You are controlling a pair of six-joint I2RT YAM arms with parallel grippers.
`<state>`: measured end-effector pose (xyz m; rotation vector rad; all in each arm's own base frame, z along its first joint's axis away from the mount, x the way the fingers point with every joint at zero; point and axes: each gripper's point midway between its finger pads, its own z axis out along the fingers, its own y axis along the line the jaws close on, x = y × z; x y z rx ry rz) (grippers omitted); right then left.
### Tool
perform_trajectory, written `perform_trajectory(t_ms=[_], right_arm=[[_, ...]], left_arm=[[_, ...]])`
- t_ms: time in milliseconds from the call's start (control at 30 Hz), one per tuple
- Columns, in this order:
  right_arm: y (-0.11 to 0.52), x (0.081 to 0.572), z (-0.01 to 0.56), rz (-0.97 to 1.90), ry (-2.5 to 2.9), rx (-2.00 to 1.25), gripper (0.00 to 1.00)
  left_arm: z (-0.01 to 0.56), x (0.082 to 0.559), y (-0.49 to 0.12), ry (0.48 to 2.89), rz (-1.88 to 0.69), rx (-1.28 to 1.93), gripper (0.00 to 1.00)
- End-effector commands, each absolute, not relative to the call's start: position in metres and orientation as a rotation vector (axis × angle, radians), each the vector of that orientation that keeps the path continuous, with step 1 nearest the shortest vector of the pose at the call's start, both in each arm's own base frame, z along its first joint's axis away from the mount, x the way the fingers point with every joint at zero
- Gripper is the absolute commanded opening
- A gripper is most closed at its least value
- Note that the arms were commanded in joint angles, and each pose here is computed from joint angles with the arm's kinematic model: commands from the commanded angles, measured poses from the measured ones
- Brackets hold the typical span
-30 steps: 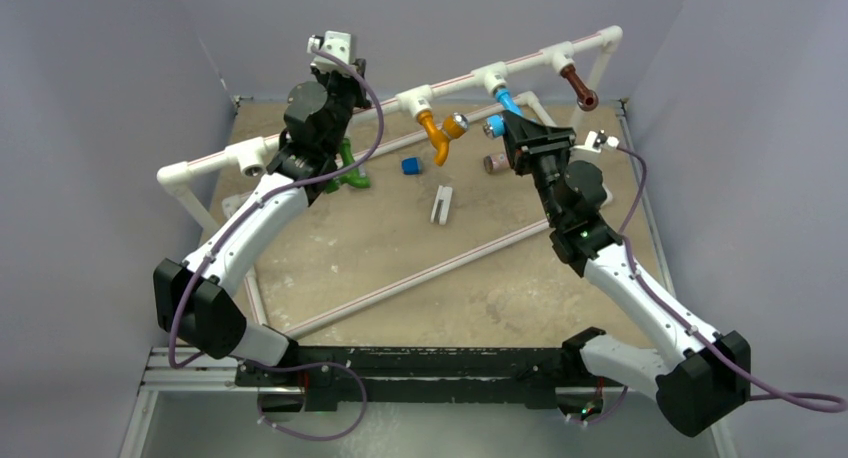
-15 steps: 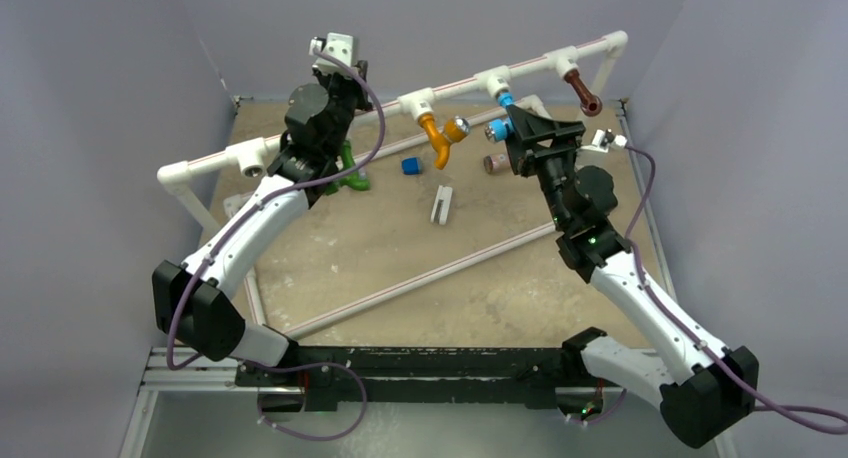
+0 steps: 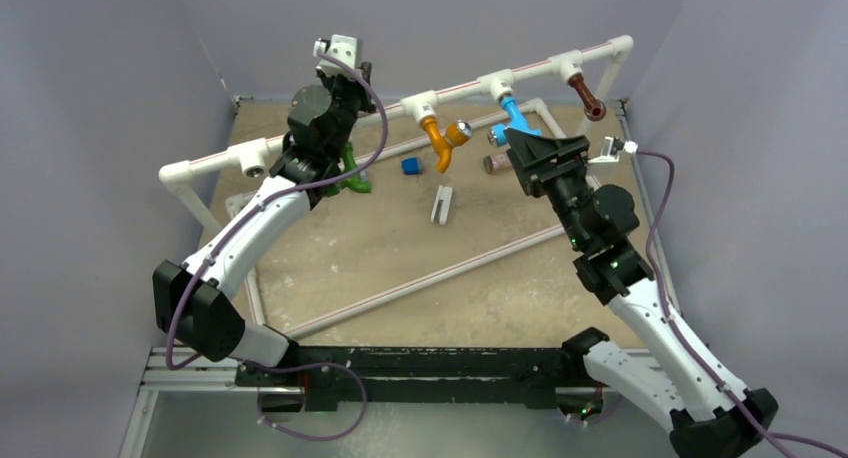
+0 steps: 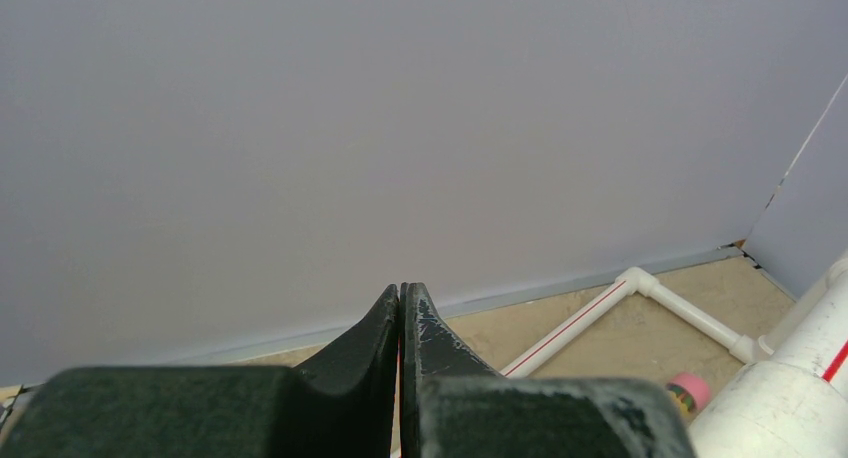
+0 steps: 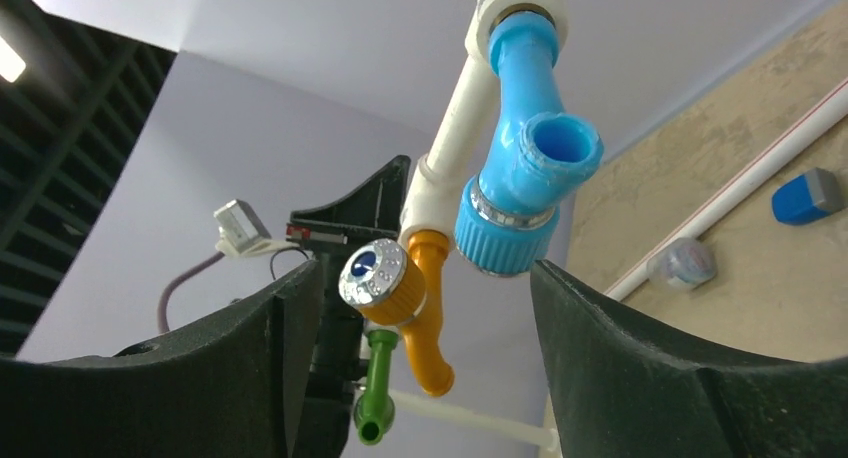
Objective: Install the water faucets
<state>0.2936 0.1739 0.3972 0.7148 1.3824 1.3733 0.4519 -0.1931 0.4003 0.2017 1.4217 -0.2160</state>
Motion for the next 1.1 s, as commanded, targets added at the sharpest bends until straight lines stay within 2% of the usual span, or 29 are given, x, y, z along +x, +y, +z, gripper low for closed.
perform_trajectory(t_ms=[0,200,467,633,900,1067], right_arm=[[0.173,0.283,0.387,1.28,1.451,0.607,0.78],[0.158,0.282,0.379,0.957,1.562,0.38,0.8],[0.127,0.278,0.401,0.352,1.484,-0.256,0.81],[0.119,0.264,0.399,-0.033,1.337,-0.781,0.82],[0.084,0.287,0.38,-0.65,1.179,-1.145,0.81],[0.082,0.291,0.407,-0.839,0.97,-1.106,0.81]], left_arm=[[0.226,0.431,-0.209,1.898,-0.117,0.503,0.0],[0.228,0.431,-0.208,1.892,-0.111,0.502,0.0],[0.226,0.431,-0.21,1.895,-0.115,0.506,0.0],[0.225,0.431,-0.21,1.899,-0.111,0.506,0.0],[0.224,0.432,-0.21,1.899,-0.112,0.507,0.0],[0.225,0.431,-0.211,1.896,-0.116,0.508,0.0]])
